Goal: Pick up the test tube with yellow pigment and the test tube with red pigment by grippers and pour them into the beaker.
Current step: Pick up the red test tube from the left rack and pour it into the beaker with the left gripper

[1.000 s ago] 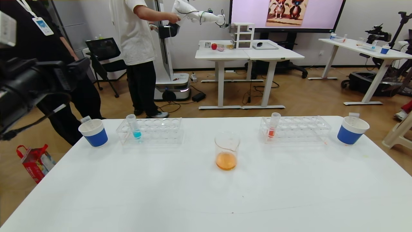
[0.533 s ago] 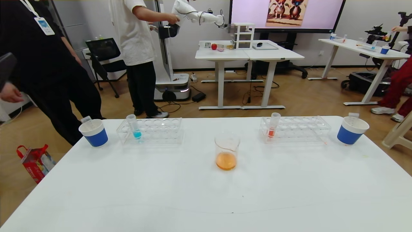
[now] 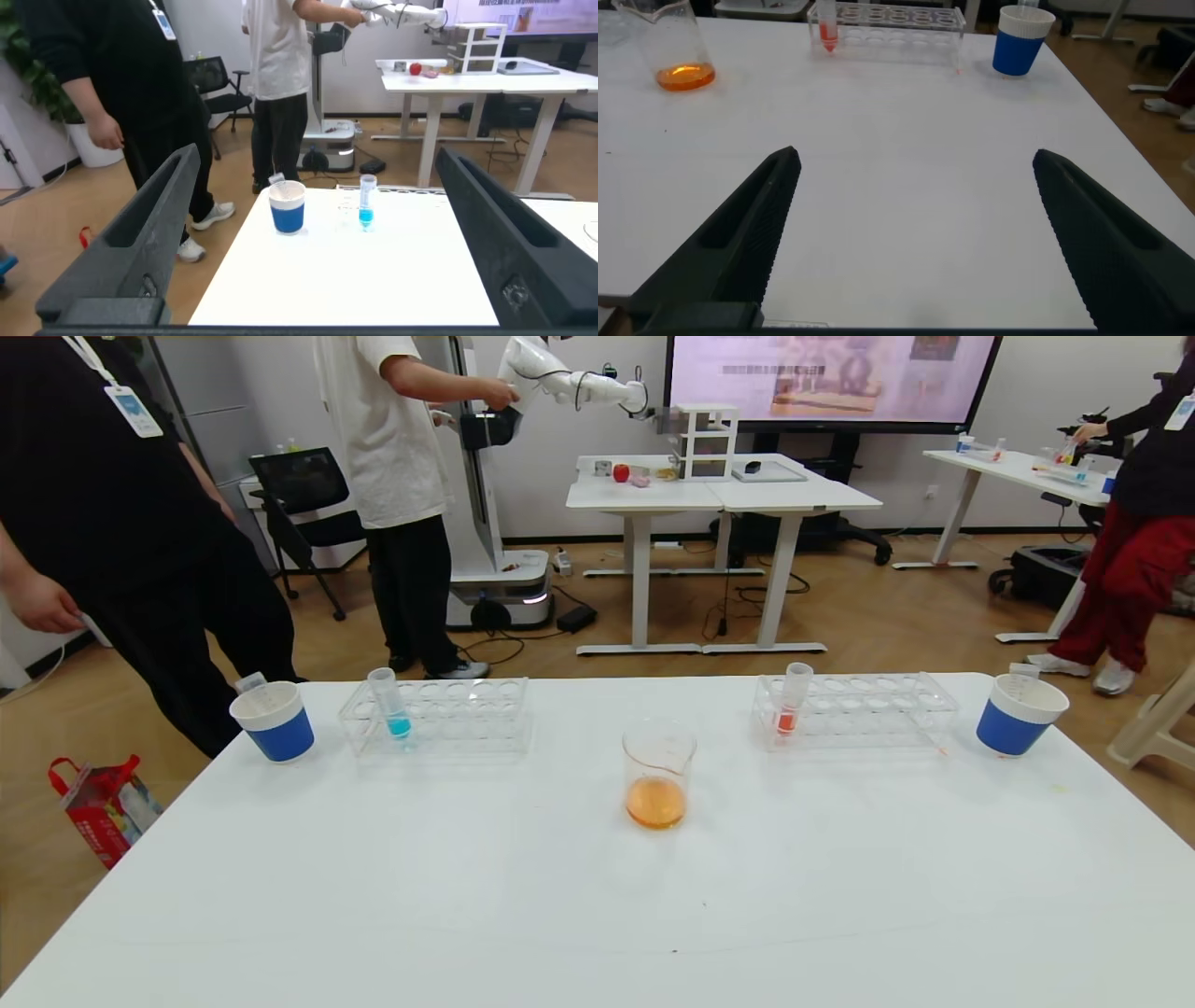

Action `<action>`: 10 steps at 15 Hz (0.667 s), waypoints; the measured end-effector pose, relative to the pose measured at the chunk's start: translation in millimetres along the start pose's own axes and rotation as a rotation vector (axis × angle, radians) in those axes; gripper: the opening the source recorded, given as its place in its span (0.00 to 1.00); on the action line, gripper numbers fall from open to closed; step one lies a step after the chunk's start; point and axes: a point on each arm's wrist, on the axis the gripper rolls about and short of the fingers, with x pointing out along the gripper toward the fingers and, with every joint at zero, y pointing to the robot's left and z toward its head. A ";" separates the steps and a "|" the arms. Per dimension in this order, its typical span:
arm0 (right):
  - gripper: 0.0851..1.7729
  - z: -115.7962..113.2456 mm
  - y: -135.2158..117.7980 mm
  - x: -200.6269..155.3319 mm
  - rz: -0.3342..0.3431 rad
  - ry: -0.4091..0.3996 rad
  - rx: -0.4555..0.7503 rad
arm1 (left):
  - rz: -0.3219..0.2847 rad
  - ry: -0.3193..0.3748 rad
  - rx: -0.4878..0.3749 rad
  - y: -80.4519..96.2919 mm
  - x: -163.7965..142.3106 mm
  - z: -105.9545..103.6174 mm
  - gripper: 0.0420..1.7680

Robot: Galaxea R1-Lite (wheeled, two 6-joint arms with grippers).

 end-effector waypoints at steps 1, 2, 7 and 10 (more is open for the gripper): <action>0.98 0.0 0.0 0.0 0.000 0.000 0.000 | 0.004 -0.028 -0.005 2.6 -12.7 -0.6 0.99; 0.98 0.0 0.0 0.0 0.000 0.000 0.000 | 0.004 -0.062 -0.009 4.4 -23.9 -1.8 0.99; 0.98 0.0 0.0 0.0 0.000 0.000 0.000 | -0.002 -0.175 0.008 6.7 -59.9 -31.7 0.99; 0.98 0.0 0.0 0.0 0.000 0.000 0.000 | -0.045 -0.160 0.010 2.8 -57.1 -59.0 0.99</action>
